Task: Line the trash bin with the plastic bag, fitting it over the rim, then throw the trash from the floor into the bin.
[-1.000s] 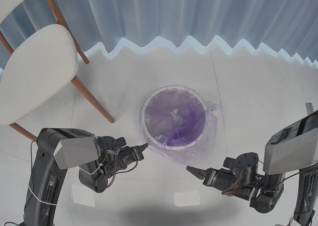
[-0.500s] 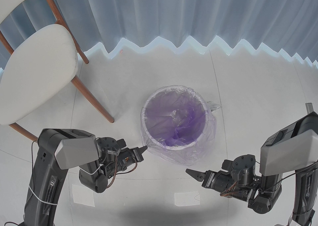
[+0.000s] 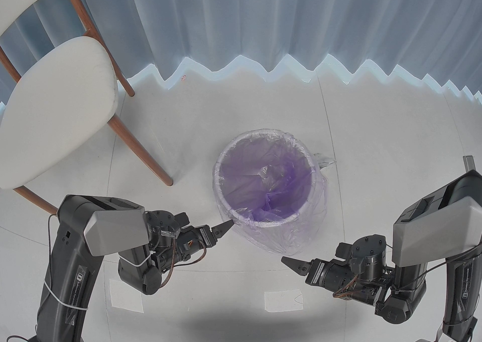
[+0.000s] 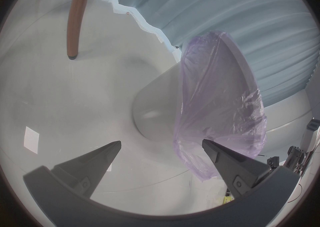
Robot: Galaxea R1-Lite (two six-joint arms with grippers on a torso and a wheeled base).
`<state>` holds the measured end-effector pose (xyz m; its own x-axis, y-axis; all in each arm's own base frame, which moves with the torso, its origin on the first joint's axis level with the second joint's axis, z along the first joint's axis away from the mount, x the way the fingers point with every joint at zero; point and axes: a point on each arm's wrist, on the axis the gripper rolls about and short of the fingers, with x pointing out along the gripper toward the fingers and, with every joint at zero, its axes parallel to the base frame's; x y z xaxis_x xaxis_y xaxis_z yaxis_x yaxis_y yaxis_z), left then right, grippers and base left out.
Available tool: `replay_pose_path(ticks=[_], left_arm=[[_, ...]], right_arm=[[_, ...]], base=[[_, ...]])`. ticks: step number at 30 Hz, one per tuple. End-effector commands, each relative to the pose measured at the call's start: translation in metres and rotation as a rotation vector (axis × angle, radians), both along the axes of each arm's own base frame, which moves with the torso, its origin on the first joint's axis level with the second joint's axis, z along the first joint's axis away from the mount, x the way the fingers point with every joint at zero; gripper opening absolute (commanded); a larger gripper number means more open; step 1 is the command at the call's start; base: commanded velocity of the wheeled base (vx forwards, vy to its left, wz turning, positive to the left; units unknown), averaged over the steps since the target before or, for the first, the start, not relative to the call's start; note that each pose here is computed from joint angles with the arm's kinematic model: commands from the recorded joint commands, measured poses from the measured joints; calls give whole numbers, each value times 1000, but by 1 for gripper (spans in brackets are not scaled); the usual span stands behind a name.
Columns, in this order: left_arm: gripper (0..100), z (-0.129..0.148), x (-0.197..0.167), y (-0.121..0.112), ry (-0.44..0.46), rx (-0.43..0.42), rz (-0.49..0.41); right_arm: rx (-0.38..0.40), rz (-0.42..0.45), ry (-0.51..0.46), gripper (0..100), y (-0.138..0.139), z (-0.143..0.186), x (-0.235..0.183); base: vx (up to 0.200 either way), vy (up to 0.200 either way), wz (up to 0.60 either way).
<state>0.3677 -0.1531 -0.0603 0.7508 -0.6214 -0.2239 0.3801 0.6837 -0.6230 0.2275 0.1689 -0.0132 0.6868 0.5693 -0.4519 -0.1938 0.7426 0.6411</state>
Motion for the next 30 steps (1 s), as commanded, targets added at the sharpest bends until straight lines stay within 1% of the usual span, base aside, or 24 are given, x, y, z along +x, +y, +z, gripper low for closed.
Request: replay_pose_path(ticks=[1,9,14,18,22,25,30], left_arm=[[100,0,-3,1,12,-7,2],[100,5,-10,4,21,3,2],[100,14,-25,7,49,10,-32],[100,26,-35,10,51,7,-63],[100,38,-40,14,40,2,-62],[100,41,-39,15,32,-2,-61],[100,43,-30,28,19,-12,-22]], right_arm=[[12,1,-15,100,1,2,1],[12,0,-12,100,1,1,1],[11,0,-11,100,1,1,0],[12,0,-12,100,1,1,1],[11,0,-9,100,0,1,0],[11,0,-9,100,0,1,0],[11,0,-9,100,0,1,0]], base=[[0,0,0],[0,0,0],[0,0,0],[0,0,0],[0,0,0],[0,0,0],[0,0,0]])
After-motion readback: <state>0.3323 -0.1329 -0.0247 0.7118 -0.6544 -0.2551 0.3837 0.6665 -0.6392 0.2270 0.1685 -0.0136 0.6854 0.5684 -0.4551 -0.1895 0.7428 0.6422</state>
